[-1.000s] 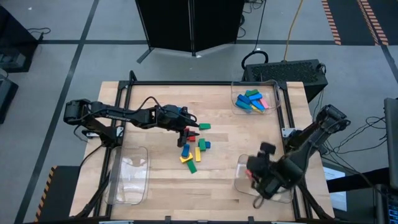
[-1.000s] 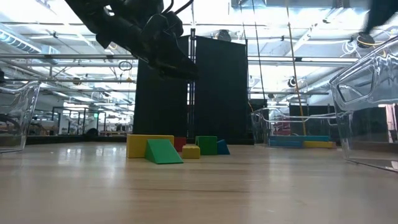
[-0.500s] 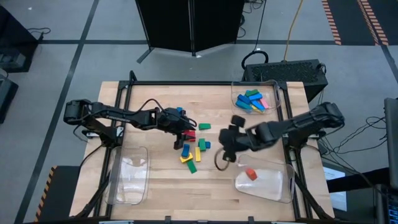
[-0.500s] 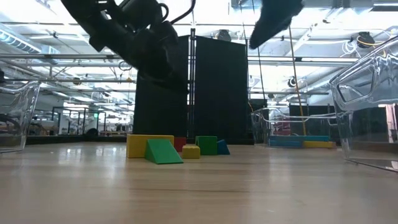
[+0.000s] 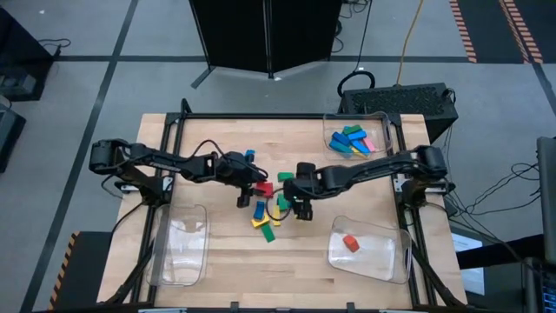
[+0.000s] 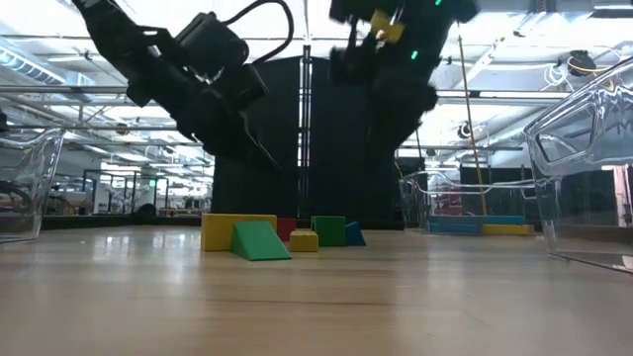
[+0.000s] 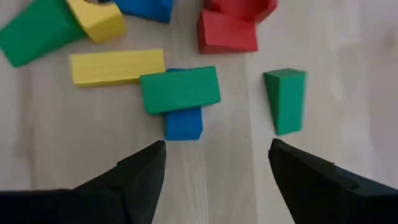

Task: Sort blocks by size
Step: Put the blue triangle block into the bottom right transparent bin

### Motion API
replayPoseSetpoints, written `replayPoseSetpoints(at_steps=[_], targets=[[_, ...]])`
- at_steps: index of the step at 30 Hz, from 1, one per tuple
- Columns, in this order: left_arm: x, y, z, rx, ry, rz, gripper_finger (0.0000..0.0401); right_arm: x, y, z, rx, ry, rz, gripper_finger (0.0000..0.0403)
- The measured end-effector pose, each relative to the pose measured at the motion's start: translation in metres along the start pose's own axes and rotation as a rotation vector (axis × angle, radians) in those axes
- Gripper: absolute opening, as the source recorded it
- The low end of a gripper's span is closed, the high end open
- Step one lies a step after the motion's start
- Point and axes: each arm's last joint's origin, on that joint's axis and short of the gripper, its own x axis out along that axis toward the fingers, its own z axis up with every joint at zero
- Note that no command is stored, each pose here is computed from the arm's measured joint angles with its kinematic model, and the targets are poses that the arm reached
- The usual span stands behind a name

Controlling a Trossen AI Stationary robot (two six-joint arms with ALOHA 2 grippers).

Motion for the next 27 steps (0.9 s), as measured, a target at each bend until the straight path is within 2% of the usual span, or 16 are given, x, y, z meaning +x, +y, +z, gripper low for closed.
replayPoseSetpoints(at_steps=[5, 10, 14, 21, 27], targets=[[0.000, 0.001, -0.001, 0.009, 0.005, 0.020, 0.0194, 0.029, -0.011, 0.002, 0.011, 0.032, 0.061, 0.0279], [0.000, 0.002, -0.002, 0.012, 0.013, 0.033, 0.0194, 0.047, -0.007, 0.002, -0.010, 0.042, 0.149, 0.0279], [0.000, 0.002, -0.004, 0.005, 0.035, 0.046, 0.0194, 0.057, -0.004, -0.002, -0.026, 0.081, 0.148, 0.0279], [0.000, 0.004, -0.005, 0.001, 0.049, 0.110, 0.0194, 0.063, -0.003, -0.001, -0.024, 0.066, 0.146, 0.0278], [0.000, 0.004, -0.005, 0.000, 0.056, 0.112, 0.0194, 0.063, -0.003, -0.001, -0.009, 0.066, 0.146, 0.0239]])
